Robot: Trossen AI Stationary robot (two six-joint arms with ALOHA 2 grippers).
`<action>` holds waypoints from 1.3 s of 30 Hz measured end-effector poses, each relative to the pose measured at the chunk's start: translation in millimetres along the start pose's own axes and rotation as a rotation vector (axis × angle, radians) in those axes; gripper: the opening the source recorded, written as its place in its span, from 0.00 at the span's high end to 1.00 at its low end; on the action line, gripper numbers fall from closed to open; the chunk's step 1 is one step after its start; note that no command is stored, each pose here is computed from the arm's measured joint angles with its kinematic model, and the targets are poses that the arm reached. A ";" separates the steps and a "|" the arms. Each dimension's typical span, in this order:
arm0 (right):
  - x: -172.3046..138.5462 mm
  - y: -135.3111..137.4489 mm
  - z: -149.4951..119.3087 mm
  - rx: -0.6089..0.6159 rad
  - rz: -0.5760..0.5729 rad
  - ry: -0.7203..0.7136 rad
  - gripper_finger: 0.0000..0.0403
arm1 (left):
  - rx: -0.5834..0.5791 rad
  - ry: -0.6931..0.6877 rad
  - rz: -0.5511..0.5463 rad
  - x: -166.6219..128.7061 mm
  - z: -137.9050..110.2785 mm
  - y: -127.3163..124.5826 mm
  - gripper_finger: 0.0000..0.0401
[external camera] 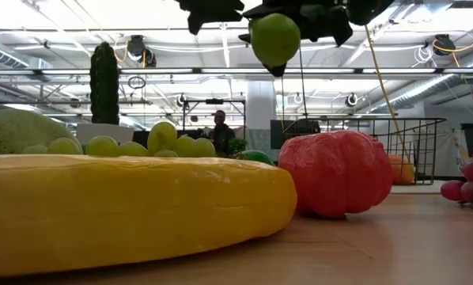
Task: Build produce basket
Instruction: Put the top right pear into the gold wire basket
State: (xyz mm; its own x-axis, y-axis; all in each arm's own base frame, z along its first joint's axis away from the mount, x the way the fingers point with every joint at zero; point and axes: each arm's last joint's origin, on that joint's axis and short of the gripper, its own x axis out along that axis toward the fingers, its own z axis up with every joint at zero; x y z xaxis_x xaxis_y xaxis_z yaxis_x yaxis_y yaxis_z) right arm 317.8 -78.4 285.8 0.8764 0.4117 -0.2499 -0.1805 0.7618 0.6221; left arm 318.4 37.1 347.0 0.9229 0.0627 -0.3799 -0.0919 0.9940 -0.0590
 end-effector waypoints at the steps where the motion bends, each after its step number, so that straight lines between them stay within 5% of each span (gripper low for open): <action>1: -1.3 -1.3 0.7 0.001 0.002 0.000 0.64 | -0.024 -0.007 0.024 -3.1 1.3 0.8 0.61; 5: -7.8 -7.5 3.5 -0.003 0.016 0.003 0.64 | -0.118 -0.032 0.081 -16.6 6.2 4.9 0.42; 10: -20.2 -16.7 7.0 0.023 -0.023 -0.006 0.64 | -0.276 -0.018 0.128 -34.0 6.8 14.3 0.33; 21: -84.1 -33.5 10.3 0.017 -0.341 -0.028 0.63 | -0.521 0.232 0.200 -52.1 -17.2 17.2 0.43; 29: -125.7 -44.5 -4.5 0.104 -0.727 0.046 0.63 | -0.510 0.266 0.170 -48.8 -20.1 9.4 0.50; 39: -152.7 -53.3 -26.2 0.219 -1.070 0.229 0.62 | -0.526 0.267 0.173 -48.9 -20.2 9.5 0.52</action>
State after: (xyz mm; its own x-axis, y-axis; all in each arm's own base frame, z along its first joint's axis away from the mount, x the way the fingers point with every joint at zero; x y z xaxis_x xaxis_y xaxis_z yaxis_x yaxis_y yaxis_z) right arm 181.9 -168.8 271.4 0.4258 -0.3040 -0.8522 0.7204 0.6838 0.1160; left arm 264.8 41.7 346.3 0.7590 0.1273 -0.6385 -0.4670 0.7899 -0.3976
